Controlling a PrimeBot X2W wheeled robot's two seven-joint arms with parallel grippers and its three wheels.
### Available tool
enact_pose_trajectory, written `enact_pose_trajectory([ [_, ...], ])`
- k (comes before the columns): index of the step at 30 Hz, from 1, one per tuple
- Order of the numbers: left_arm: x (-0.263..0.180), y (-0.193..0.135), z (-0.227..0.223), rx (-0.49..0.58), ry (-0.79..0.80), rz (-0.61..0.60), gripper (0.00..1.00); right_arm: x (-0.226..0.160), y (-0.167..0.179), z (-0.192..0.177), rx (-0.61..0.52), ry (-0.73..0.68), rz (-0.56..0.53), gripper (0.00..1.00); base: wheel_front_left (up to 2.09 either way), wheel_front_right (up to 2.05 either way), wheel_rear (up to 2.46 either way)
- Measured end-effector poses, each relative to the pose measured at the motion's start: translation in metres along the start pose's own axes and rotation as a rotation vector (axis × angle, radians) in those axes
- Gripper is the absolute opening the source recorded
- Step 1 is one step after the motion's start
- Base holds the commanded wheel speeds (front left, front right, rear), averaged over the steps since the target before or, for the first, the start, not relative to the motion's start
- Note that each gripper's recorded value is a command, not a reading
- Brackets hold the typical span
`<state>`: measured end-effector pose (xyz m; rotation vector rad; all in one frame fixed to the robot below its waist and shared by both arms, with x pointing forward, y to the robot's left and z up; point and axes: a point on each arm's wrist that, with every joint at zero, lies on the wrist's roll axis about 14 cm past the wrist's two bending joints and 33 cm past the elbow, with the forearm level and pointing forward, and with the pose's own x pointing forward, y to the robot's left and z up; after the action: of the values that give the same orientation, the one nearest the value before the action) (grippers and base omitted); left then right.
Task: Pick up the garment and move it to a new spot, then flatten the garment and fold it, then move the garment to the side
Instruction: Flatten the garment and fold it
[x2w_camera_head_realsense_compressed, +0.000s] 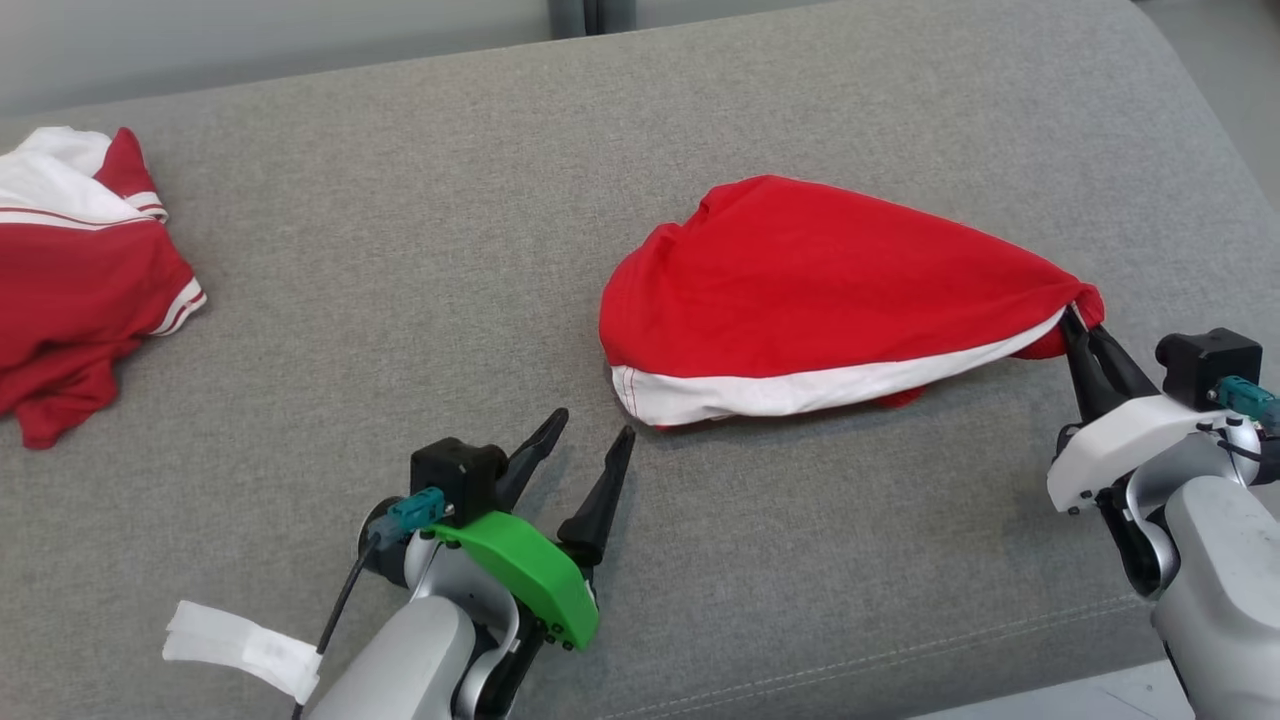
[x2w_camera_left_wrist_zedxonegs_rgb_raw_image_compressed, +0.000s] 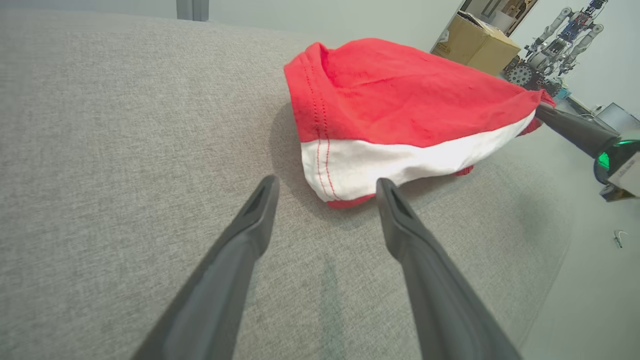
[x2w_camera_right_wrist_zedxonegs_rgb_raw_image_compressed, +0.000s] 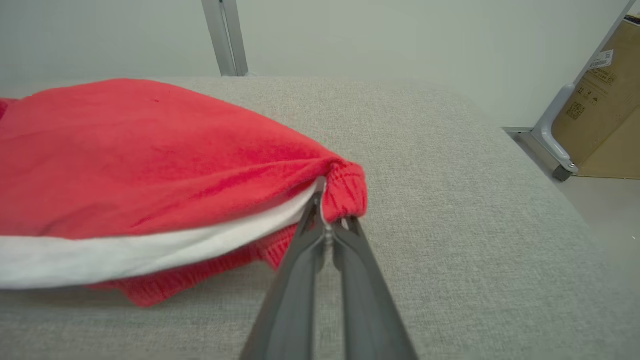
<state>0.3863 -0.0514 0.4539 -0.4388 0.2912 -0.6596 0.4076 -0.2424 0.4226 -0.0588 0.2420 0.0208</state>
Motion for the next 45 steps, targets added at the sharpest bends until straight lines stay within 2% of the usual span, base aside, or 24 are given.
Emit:
enact_pose_trajectory([
  [7, 0.016, -0.012, -0.008, -0.11, 0.036, -0.061, 1.0, -0.004, 0.003, -0.014, 0.026, 0.035, -0.011, 0.0, 0.0, 0.0, 0.0],
  [15, 0.038, -0.003, -0.013, -0.186, 0.073, -0.046, 1.0, -0.009, 0.014, -0.029, 0.04, 0.076, 0.006, 0.0, 0.0, 0.0, 0.0],
  [22, 0.044, 0.009, -0.034, -0.212, 0.144, -0.007, 1.0, -0.01, 0.005, -0.032, 0.04, 0.087, -0.017, 0.0, 0.0, 0.0, 0.0],
  [28, 0.051, 0.008, -0.032, -0.238, 0.145, -0.02, 1.0, -0.009, -0.003, -0.034, 0.039, 0.093, -0.04, 0.0, 0.0, 0.0, 0.0],
  [33, 0.051, -0.007, -0.034, -0.301, 0.156, -0.077, 1.0, -0.01, -0.008, -0.036, 0.039, 0.101, -0.052, 0.0, 0.0, 0.0, 0.0],
  [42, 0.051, -0.021, -0.036, -0.318, 0.177, -0.125, 1.0, -0.009, -0.011, -0.037, 0.042, 0.102, -0.061, 0.0, 0.0, 0.0, 0.0],
  [43, 0.051, -0.021, -0.036, -0.316, 0.177, -0.127, 0.98, -0.009, -0.01, -0.036, 0.042, 0.101, -0.06, 0.0, 0.0, 0.0, 0.0],
  [45, 0.051, -0.023, -0.035, -0.306, 0.178, -0.135, 0.71, -0.008, -0.01, -0.036, 0.043, 0.1, -0.059, 0.0, 0.0, 0.0, 0.0],
])
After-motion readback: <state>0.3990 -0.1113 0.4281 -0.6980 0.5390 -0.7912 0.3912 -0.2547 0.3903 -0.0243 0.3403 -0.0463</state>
